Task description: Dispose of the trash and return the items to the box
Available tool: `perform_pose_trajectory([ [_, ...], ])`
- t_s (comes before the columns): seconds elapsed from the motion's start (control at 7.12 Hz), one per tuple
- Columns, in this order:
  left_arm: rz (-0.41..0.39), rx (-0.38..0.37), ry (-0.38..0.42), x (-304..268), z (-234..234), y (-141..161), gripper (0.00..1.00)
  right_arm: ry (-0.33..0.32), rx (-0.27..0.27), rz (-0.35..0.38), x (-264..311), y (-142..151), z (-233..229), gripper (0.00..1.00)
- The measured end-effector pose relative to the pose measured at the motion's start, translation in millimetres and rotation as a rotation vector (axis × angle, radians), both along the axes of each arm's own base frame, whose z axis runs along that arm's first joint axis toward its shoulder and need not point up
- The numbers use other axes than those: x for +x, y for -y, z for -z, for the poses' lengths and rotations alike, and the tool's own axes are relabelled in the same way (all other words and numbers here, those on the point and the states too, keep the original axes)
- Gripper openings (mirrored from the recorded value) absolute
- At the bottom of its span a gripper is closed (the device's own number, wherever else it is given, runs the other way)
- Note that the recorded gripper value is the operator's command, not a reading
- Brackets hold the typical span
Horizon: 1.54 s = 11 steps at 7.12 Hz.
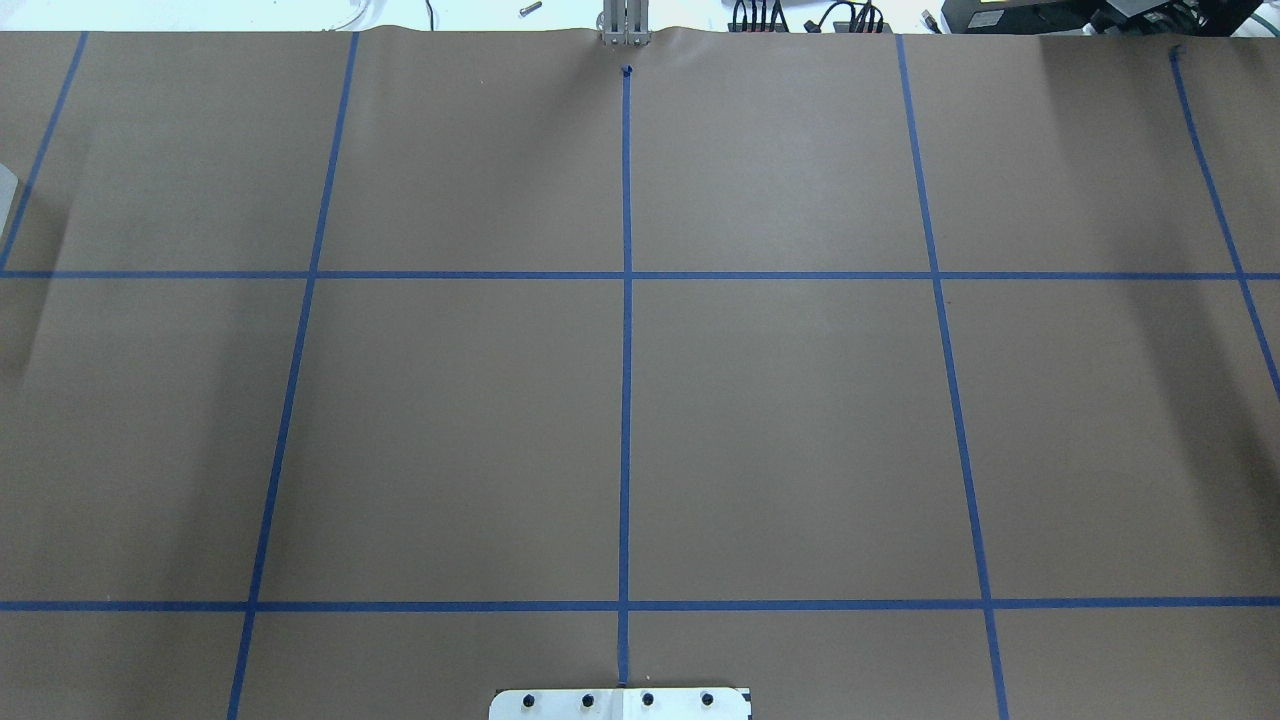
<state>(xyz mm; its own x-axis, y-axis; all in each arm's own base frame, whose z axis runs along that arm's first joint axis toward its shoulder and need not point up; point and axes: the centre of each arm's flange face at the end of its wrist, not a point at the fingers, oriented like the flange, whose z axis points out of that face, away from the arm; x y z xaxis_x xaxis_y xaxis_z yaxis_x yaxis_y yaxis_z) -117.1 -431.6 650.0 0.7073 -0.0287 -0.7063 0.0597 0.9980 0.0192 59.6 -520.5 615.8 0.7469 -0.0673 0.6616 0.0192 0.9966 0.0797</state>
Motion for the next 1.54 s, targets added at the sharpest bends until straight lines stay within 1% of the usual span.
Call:
perform_pose_trajectory([
  [0.7, 0.000, -0.009, -0.001, 0, -4, -1, 0.99, -0.005, -0.006, 0.013, -5, 0, -4, 1.00],
  [1.54, 0.000, -0.001, 0.000, 0, 0, 0, 0.99, -0.004, -0.007, 0.024, -11, 0, -4, 1.00],
])
